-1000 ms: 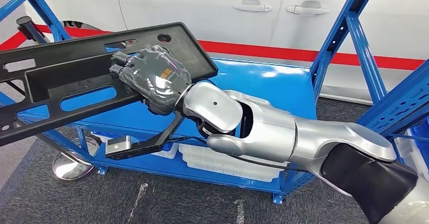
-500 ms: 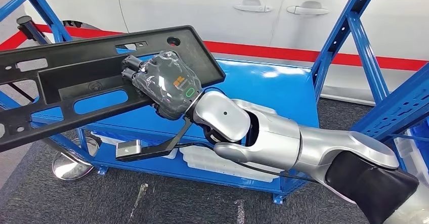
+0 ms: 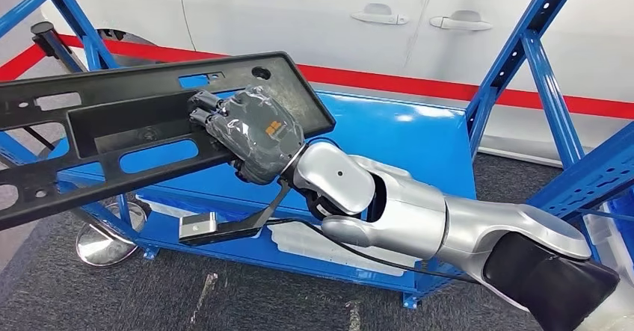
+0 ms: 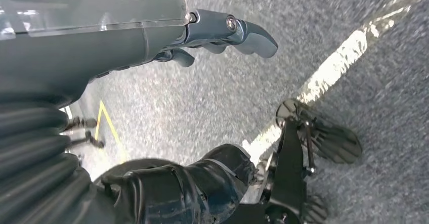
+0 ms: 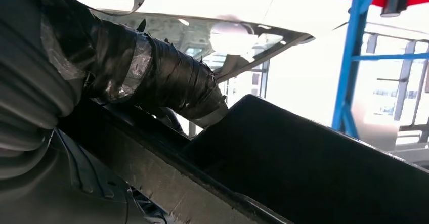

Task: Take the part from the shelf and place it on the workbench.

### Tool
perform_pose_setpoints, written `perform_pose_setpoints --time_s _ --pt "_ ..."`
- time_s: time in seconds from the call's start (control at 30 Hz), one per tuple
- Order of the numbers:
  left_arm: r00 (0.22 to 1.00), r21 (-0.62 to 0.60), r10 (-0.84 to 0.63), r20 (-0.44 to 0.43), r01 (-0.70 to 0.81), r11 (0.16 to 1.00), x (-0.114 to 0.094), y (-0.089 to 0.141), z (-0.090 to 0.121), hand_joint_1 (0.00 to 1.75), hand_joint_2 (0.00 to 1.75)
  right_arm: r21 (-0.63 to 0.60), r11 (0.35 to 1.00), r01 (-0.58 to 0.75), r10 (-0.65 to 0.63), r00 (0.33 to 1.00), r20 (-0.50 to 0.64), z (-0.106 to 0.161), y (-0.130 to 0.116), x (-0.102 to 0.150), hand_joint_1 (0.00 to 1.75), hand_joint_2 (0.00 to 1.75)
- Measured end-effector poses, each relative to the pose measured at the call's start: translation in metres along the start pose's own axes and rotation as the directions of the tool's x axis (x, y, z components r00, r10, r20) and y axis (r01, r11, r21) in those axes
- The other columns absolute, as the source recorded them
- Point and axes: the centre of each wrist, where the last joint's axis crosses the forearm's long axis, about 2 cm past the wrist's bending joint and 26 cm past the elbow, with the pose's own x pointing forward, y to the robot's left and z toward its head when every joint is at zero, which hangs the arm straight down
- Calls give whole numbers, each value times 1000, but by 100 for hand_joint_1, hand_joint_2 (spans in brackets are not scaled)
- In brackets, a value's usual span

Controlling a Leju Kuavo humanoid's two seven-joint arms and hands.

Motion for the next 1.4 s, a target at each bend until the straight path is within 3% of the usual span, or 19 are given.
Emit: perform_pose_setpoints --time_s 1.4 --pt "1000 -22 -21 -22 21 1000 -3 -12 3 0 175 -25 999 -29 29 999 -20 -1 -12 -6 175 175"
